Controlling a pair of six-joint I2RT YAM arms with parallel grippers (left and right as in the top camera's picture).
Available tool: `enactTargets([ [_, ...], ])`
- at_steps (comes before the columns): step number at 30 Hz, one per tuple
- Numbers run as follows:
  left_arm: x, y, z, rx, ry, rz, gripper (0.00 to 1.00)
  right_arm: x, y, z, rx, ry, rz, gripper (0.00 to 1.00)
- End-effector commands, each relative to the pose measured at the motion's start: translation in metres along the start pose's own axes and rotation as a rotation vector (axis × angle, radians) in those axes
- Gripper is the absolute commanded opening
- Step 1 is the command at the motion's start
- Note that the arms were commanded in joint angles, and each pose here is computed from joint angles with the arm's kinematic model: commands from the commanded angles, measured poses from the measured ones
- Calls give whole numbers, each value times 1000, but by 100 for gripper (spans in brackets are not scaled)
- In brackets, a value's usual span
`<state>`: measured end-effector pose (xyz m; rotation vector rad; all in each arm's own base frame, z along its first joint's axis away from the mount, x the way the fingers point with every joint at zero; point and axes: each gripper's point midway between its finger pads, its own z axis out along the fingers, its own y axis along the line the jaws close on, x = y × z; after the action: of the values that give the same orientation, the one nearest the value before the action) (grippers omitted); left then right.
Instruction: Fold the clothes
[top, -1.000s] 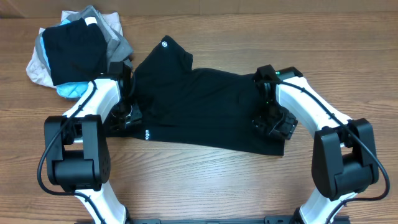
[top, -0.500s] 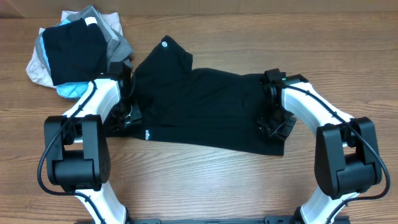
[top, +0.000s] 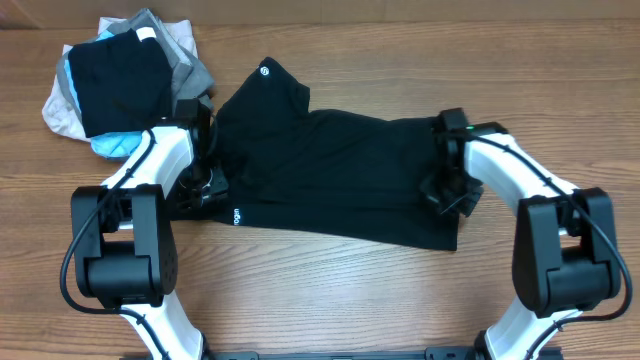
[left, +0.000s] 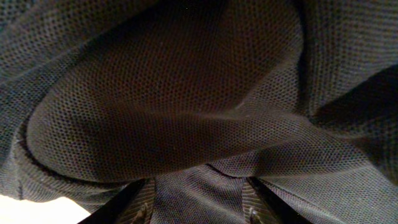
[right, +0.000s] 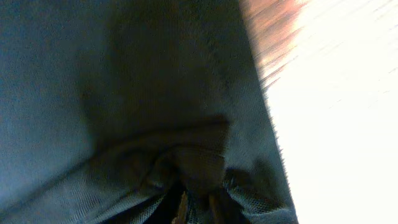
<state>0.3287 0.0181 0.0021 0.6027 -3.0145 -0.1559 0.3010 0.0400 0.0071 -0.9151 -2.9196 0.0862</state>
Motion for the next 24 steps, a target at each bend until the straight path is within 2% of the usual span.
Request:
enactTargets([
  [1, 1, 15, 11, -60, 18, -21, 49, -18, -12, -6, -17, -31, 58, 11],
  [16, -4, 16, 11, -69, -1, -23, 48, -56, -5, -9, -108, -136, 113, 13],
  [18, -4, 16, 11, -69, -1, -23, 49, -61, -2, -11, -124, -155, 114, 17],
  [21, -4, 16, 11, -69, -2, -23, 48, -66, 0, -14, -135, -168, 117, 29],
  [24, -5, 16, 11, -67, -8, -24, 49, -72, 1, -19, -146, -185, 125, 30],
])
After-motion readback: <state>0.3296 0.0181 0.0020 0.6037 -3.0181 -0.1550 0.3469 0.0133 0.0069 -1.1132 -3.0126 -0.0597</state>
